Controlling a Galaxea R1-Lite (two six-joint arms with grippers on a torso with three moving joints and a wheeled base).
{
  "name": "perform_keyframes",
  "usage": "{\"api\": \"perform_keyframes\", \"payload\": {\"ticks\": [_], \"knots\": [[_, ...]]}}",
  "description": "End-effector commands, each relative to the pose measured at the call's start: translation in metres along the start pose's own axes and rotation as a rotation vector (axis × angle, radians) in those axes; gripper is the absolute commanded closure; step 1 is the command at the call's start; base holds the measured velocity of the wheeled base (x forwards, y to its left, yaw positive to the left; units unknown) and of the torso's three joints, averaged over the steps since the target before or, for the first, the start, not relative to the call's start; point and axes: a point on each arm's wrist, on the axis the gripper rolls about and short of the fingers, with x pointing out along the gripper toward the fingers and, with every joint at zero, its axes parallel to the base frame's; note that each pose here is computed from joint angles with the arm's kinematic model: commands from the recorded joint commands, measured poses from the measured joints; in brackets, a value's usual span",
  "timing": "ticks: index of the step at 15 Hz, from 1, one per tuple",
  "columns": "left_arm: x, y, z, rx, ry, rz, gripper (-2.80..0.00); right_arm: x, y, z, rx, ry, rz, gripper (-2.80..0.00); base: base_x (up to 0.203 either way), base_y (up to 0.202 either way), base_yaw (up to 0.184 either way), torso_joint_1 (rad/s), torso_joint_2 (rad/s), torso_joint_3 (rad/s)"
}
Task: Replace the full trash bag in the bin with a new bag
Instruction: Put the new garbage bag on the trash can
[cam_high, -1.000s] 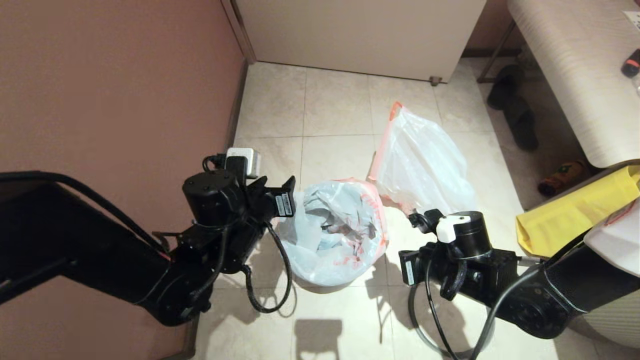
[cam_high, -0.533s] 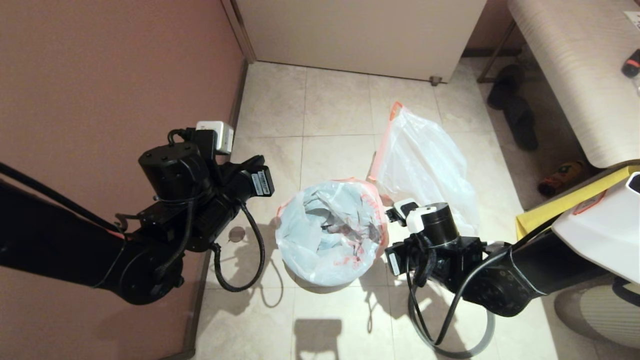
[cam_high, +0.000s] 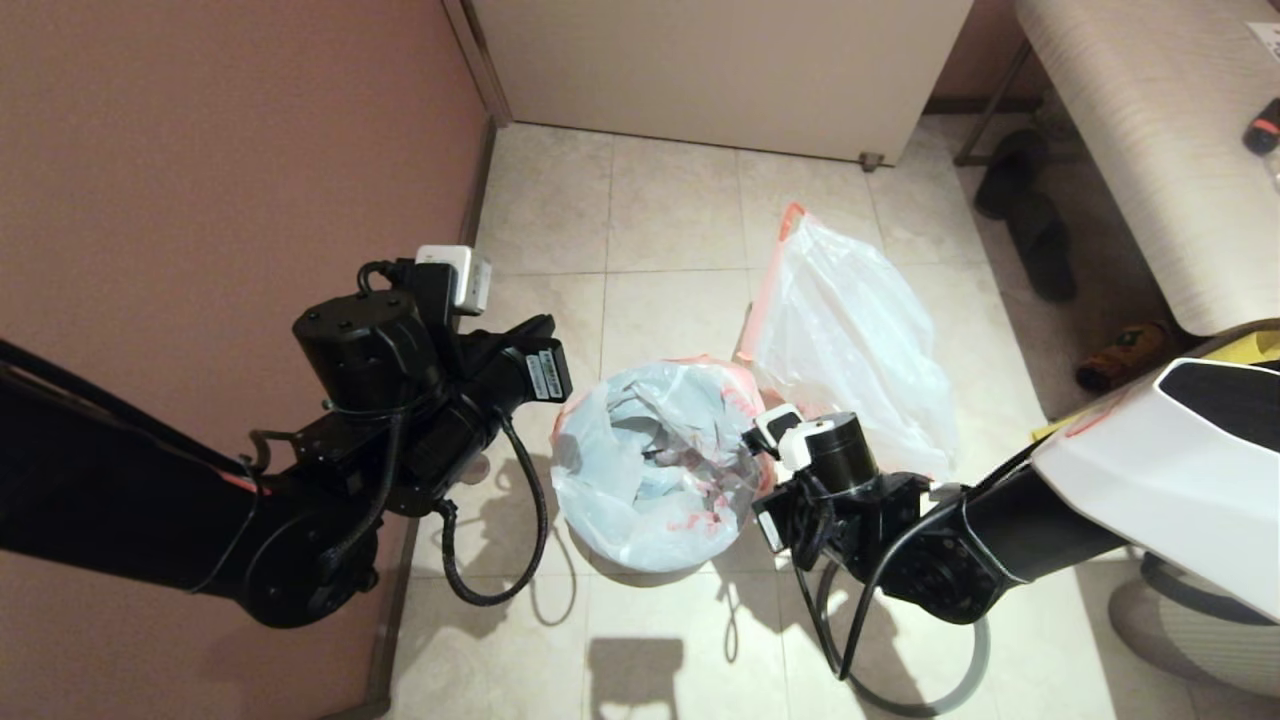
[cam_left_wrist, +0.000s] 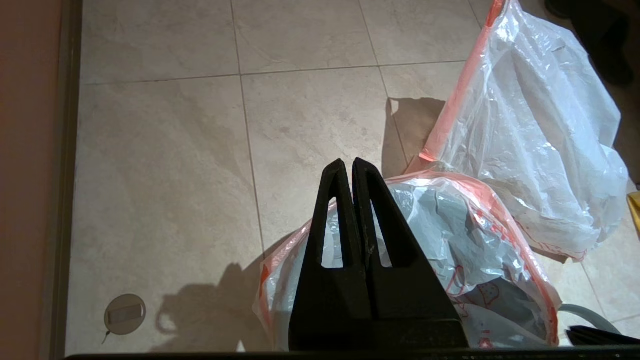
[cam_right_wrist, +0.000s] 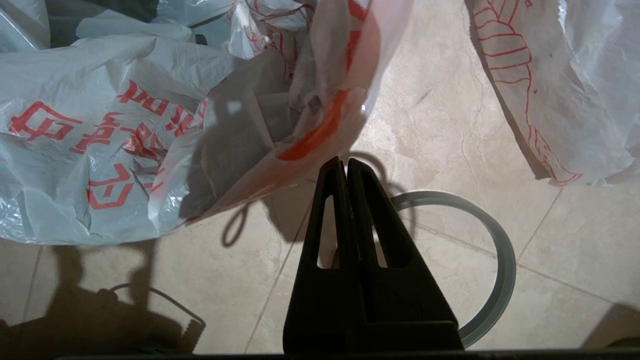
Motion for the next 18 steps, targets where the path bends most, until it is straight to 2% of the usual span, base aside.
{"api": "perform_keyframes", "payload": {"ticks": [1,4,9,13,18], "knots": [[-0.001,-0.002,0.001,-0.002,-0.006,-0.005,0.00,0.009,0.006,0.007,-0.012,-0.026,-0.001,0.00,0.000,0.000,0.000,0.000,0.00,0.000],[-0.001,-0.002,0.001,-0.002,-0.005,-0.005,0.00,0.008,0.012,0.021,-0.051,-0.060,-0.010,0.00,0.000,0.000,0.000,0.000,0.00,0.000],[-0.002,-0.004,-0.003,0.004,0.008,-0.011,0.00,0.005,0.012,0.031,-0.064,-0.091,-0.011,0.00,0.000,0.000,0.000,0.000,0.00,0.000],[-0.002,-0.005,-0.004,0.004,0.009,-0.014,0.00,0.015,0.012,0.021,-0.071,-0.062,-0.024,0.00,0.000,0.000,0.000,0.000,0.00,0.000],[-0.001,-0.005,-0.007,0.009,0.021,-0.013,0.00,0.022,0.002,0.018,-0.059,-0.049,-0.059,0.00,0.000,0.000,0.000,0.000,0.00,0.000]]}}
